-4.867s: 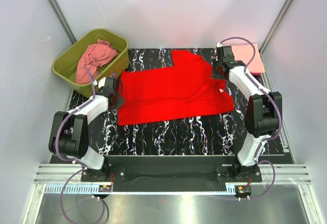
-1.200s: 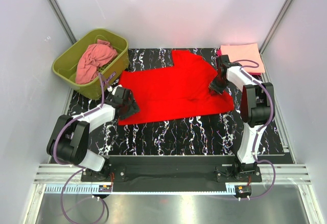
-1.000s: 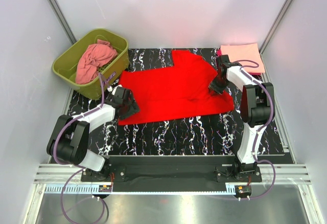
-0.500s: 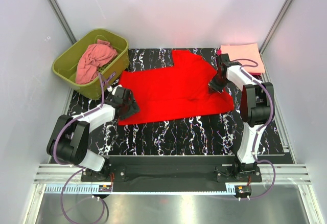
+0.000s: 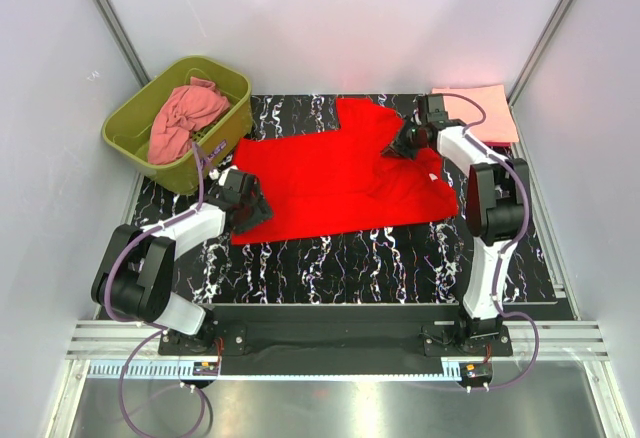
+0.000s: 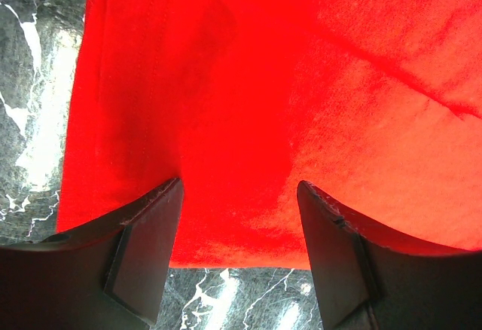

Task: Fold and stack the t-shirts
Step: Fold the tshirt

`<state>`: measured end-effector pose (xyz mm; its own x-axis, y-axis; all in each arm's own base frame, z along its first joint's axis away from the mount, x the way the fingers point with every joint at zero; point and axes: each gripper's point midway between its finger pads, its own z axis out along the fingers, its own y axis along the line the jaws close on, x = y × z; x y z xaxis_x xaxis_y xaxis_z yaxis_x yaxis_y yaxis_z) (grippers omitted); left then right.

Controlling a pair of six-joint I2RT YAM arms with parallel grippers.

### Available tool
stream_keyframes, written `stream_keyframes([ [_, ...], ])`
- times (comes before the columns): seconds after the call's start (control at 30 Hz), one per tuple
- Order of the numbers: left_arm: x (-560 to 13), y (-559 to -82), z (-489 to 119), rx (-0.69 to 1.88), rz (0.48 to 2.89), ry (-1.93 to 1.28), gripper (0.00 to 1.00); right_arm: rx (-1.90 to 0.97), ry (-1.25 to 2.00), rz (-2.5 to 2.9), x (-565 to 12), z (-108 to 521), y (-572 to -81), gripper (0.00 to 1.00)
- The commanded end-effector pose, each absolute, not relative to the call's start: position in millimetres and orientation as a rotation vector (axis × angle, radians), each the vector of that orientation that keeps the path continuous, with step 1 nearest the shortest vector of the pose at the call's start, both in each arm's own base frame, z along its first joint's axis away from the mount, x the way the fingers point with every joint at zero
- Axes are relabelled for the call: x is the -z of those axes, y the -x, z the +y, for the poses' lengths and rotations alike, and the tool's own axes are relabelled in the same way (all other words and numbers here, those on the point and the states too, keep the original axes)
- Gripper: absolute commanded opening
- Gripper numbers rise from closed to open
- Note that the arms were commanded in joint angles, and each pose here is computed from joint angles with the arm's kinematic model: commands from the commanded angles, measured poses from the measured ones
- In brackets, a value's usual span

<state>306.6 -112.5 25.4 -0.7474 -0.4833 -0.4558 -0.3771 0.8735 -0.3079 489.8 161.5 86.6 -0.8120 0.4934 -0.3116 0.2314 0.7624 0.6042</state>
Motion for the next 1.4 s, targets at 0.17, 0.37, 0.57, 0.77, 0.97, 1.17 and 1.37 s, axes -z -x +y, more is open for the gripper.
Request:
stream_keyframes([
  [0.17,-27.4,-307.5,-104.0,0.209,2.467,0.635,0.69,-1.042,-0.289,2.361,-105.0,217.1,-518.1,0.0],
  [0.37,-25.2,-304.4,-103.3,0.193,2.475,0.643,0.69,-0.934,-0.316,2.459,-87.1,209.4,-513.9,0.28],
  [0.57,-26.6,-299.9,-98.9,0.17,2.466,0.653,0.7,-0.449,-0.717,2.559,-83.9,112.9,-480.7,0.33],
  [0.77,-26.1,-295.7,-102.5,0.193,2.474,0.637,0.7,-0.092,-1.044,2.629,-31.8,37.5,-417.9,0.27],
  [0.97,-26.8,-288.2,-103.5,0.217,2.467,0.638,0.72,0.166,-1.207,2.652,-8.5,-1.4,-367.5,0.23],
  [1.17,-22.5,-274.6,-106.3,0.241,2.48,0.657,0.72,0.371,-1.417,2.556,-7.5,-48.3,-309.9,0.22],
  [1.37,-45.9,-266.7,-115.5,0.327,2.433,0.644,0.73,0.432,-1.571,2.401,-20.9,-73.9,-266.3,0.23],
])
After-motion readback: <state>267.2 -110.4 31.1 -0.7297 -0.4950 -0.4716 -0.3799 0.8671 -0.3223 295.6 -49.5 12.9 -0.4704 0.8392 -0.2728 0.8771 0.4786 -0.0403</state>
